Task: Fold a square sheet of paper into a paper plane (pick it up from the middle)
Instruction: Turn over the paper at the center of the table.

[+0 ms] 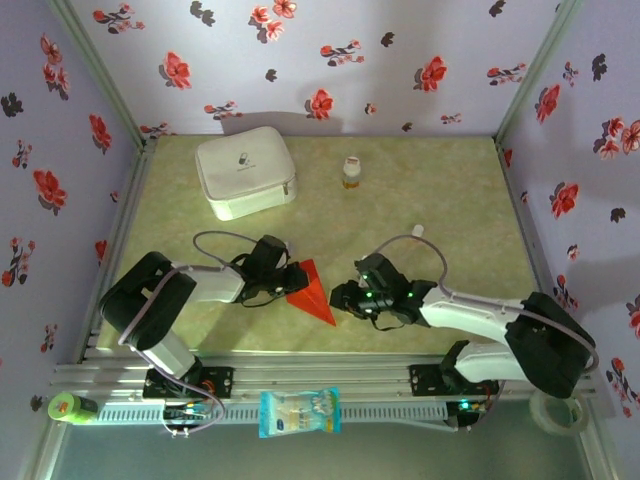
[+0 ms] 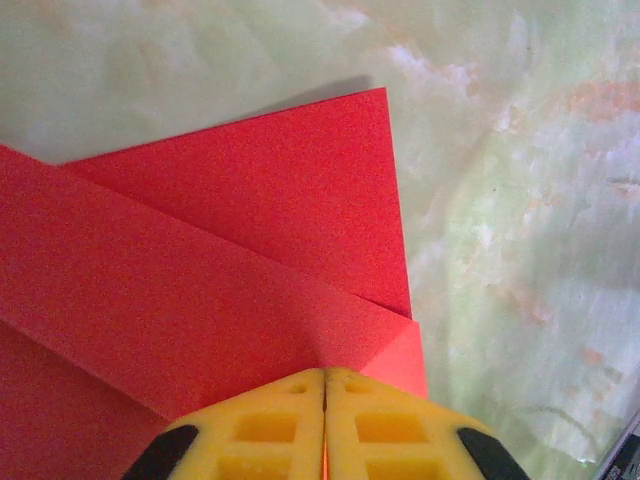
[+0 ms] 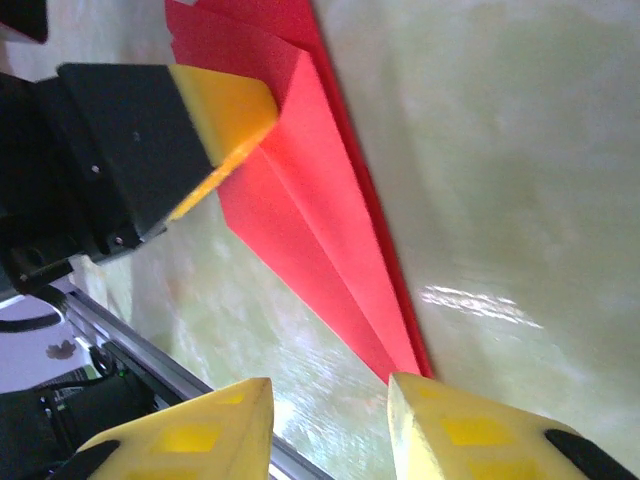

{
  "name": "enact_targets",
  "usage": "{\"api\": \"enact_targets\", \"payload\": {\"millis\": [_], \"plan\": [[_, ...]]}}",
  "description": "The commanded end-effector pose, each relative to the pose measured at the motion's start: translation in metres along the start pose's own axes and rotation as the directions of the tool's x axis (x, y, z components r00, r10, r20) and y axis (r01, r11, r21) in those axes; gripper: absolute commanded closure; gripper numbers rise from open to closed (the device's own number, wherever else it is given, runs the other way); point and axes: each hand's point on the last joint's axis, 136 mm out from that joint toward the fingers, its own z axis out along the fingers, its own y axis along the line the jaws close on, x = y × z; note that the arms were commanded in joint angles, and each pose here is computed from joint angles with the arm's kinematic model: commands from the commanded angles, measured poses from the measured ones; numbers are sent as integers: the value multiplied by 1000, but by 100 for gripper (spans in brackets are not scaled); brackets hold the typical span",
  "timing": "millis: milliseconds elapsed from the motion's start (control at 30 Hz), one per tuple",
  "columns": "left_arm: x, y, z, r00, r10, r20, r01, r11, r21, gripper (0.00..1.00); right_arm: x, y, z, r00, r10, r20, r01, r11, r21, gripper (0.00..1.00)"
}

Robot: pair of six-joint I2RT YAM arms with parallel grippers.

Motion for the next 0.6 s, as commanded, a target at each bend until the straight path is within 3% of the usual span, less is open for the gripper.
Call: {"api": "enact_targets", "payload": {"millis": [0, 567], "plan": [[12, 37, -3, 998, -65, -17, 63, 991, -122, 92, 11, -18, 2, 994, 102, -27, -101, 994, 47, 63], [8, 33, -4, 996, -90, -12, 89, 992, -90, 92, 33, -27, 25, 982, 139, -131, -131, 989, 70, 66]]}}
